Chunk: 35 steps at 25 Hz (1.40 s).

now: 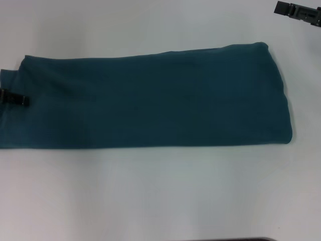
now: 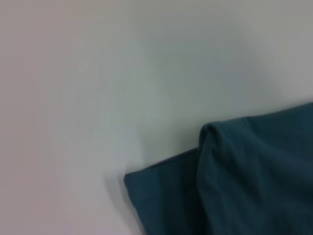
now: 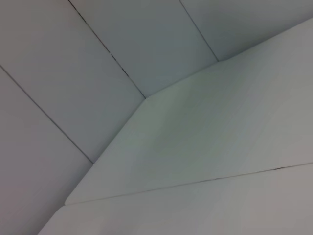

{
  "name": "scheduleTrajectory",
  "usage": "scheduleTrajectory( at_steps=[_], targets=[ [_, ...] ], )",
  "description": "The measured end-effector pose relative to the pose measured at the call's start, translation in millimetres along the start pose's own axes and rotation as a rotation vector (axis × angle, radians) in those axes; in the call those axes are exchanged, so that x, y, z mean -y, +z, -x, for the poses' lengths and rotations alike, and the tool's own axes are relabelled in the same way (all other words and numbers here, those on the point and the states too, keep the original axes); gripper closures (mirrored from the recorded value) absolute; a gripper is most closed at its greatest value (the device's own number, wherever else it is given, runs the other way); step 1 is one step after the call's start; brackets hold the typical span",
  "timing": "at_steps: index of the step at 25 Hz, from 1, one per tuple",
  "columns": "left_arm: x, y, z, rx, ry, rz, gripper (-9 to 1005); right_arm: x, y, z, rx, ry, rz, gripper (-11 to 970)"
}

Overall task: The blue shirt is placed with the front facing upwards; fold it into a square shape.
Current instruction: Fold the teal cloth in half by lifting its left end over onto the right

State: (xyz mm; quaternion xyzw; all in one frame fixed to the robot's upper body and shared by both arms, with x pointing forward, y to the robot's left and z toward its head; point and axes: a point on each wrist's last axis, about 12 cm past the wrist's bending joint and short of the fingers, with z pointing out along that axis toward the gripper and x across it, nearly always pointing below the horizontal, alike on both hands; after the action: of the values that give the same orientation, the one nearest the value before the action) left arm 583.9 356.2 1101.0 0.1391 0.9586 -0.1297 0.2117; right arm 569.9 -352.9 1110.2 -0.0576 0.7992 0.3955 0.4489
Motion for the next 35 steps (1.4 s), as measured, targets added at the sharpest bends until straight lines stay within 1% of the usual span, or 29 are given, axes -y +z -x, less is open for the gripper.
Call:
scheduleTrajectory(
  at_steps=[12, 25, 28, 35],
  targets=[
    [8.3, 1.6, 7.5, -0.007, 0.030, -0.017, 137, 0.5, -0.8, 0.1, 0.000, -0.001, -0.002, 15],
    [14.3, 4.1, 11.1, -0.013, 0.053, -0.023, 137, 1.1, -1.8, 0.9, -0.001, 0.001, -0.004, 15],
    [13.7, 2.7, 12.1, -0.010, 0.056, -0.019, 137, 1.1, -1.8, 0.9, -0.001, 0.000, -0.004, 14],
    [6.5, -8.5, 13.1, 0.006, 0.032, 0.008, 138, 1.6, -2.8, 0.0, -0.001, 0.003, -0.007, 14]
  ],
)
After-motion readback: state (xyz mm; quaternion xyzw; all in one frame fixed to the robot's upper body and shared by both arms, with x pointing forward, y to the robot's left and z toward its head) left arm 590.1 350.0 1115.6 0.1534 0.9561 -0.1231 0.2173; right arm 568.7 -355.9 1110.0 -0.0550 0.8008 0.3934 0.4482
